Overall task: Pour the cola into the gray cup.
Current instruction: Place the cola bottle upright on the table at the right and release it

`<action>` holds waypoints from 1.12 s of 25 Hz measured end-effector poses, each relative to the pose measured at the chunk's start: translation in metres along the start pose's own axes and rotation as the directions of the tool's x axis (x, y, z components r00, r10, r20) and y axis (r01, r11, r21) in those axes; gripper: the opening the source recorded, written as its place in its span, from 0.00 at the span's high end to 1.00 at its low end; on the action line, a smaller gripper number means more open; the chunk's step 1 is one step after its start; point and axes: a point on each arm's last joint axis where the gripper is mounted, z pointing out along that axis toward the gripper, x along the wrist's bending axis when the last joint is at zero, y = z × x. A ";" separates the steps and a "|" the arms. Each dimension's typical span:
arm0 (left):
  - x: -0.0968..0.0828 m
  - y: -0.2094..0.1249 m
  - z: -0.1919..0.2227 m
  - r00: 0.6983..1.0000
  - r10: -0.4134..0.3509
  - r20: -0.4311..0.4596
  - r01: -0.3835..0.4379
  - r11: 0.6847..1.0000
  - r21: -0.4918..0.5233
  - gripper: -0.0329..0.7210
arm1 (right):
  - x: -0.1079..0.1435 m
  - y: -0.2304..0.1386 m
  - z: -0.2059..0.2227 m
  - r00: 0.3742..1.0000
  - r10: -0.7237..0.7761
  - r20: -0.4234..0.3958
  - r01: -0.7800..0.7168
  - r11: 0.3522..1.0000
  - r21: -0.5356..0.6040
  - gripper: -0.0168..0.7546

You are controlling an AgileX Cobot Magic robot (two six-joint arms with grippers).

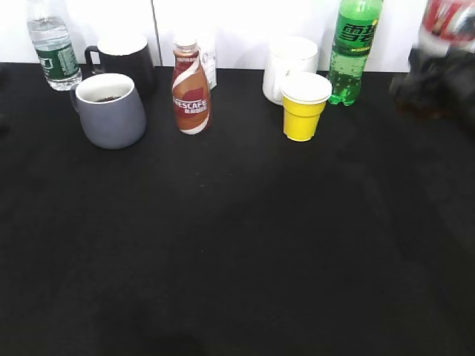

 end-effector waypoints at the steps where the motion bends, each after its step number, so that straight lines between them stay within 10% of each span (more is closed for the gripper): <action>1: 0.001 0.009 -0.007 0.999 0.028 -0.019 -0.027 0.998 0.059 0.64 | 0.000 -0.009 0.004 0.999 -0.026 0.020 0.026 1.000 -0.012 0.50; 11: -0.001 0.051 -0.030 0.998 0.035 -0.044 -0.035 0.999 -0.010 0.64 | -0.032 -0.063 0.024 0.983 0.013 0.185 -0.027 0.997 0.077 0.50; 28: -0.001 0.051 -0.030 0.998 0.039 -0.040 -0.039 0.999 -0.009 0.64 | -0.012 -0.087 0.038 0.997 0.071 -0.002 -0.071 0.997 0.018 0.50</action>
